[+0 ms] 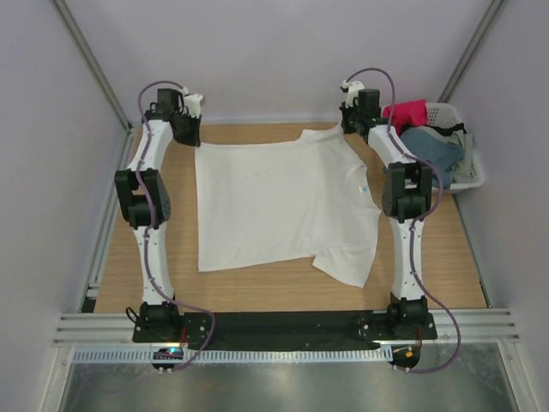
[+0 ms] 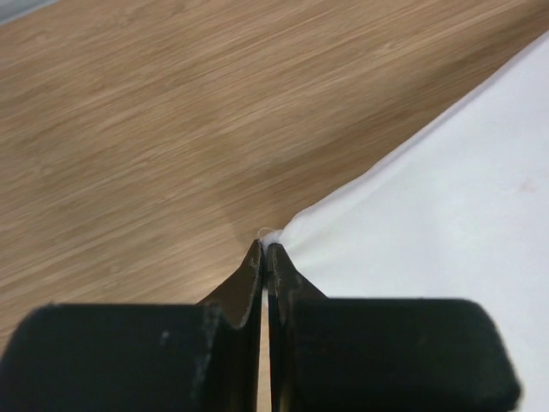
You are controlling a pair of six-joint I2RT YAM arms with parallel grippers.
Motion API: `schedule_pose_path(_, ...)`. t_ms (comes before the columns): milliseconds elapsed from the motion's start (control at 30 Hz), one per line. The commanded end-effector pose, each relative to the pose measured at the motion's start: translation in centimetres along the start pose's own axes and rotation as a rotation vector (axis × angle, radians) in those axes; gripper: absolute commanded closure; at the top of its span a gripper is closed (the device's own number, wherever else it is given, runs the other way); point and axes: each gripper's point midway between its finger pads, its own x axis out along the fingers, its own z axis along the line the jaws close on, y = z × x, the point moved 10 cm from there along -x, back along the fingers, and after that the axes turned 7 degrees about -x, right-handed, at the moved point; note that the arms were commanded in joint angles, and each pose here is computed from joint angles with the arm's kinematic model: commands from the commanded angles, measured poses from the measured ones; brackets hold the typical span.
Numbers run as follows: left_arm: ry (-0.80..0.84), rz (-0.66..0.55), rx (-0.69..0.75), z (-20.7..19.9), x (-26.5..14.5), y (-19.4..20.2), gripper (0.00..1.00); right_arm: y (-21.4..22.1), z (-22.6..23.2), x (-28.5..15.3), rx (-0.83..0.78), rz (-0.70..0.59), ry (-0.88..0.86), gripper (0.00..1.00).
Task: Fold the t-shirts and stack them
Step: Fold the tshirt
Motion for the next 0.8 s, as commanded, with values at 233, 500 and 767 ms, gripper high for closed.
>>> schedule_pose_path(233,0.113,-0.098,0.078,-5.9,-10.2,-2.4,1.0,-6.8,0.1,-11.4,-0.035,-0.172,-0.021,0.99)
schedule_pose_path(500,0.171,0.019,0.069,-7.7,-12.2,0.9,1.0,-3.6,2.2,-16.0,-0.015,-0.081,-0.112,0.99)
schedule_pose_path(767,0.118,0.029,0.06,-7.9,-13.9,4.3,1.0,-0.8,3.8,-19.7,-0.021,-0.043,-0.14,0.99)
